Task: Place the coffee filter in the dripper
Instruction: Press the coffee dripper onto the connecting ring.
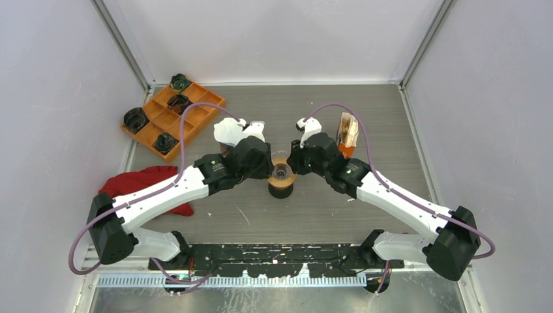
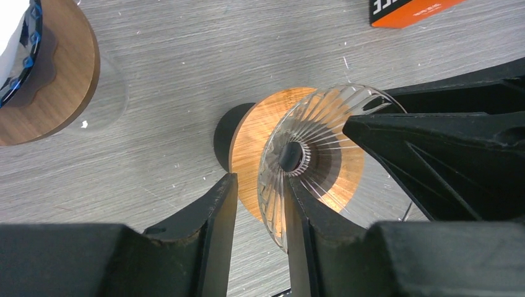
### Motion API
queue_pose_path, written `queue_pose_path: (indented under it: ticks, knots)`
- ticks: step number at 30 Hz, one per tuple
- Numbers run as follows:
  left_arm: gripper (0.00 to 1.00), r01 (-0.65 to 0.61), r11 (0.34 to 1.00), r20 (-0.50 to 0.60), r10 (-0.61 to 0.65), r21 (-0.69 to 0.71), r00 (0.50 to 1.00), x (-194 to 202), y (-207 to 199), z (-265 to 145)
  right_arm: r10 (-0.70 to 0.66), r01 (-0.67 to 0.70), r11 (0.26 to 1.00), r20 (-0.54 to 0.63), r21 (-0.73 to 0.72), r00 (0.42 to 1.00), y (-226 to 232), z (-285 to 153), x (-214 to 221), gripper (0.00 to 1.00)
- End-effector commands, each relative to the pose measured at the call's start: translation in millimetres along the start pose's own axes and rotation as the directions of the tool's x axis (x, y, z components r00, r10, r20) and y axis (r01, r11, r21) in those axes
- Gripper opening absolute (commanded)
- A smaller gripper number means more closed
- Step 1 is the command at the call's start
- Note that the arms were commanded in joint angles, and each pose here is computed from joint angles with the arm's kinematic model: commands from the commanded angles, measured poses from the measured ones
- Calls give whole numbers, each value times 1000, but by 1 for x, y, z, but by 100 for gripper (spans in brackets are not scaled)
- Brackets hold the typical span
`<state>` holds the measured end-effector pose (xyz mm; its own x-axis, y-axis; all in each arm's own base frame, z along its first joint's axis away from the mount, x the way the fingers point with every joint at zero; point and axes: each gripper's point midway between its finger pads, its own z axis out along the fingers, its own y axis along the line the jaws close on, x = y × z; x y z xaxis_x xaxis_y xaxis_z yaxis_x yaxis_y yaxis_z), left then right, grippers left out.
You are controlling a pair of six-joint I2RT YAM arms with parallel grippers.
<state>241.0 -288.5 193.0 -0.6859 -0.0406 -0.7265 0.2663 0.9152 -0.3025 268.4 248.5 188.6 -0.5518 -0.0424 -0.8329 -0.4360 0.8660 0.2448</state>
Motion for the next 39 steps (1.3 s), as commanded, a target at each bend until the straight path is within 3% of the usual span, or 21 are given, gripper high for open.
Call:
queue_pose_path:
  ticks: [1,16,27,39]
  knots:
    - [37,-42,997,-33,39,-67,999,3,20,-16,-82,95,992,-153,83,985,-19,-11,20,33]
    - [62,-23,1000,63,24,-13,998,-38,11,-37,-103,107,991,-55,82,993,-7,-21,-39,56]
    - [73,-19,999,104,15,36,994,-56,0,-47,-114,115,991,-17,73,993,-3,-29,-59,59]
    - [82,-48,999,190,49,-8,981,-75,35,-79,-114,92,939,48,331,992,-70,-49,-94,69]
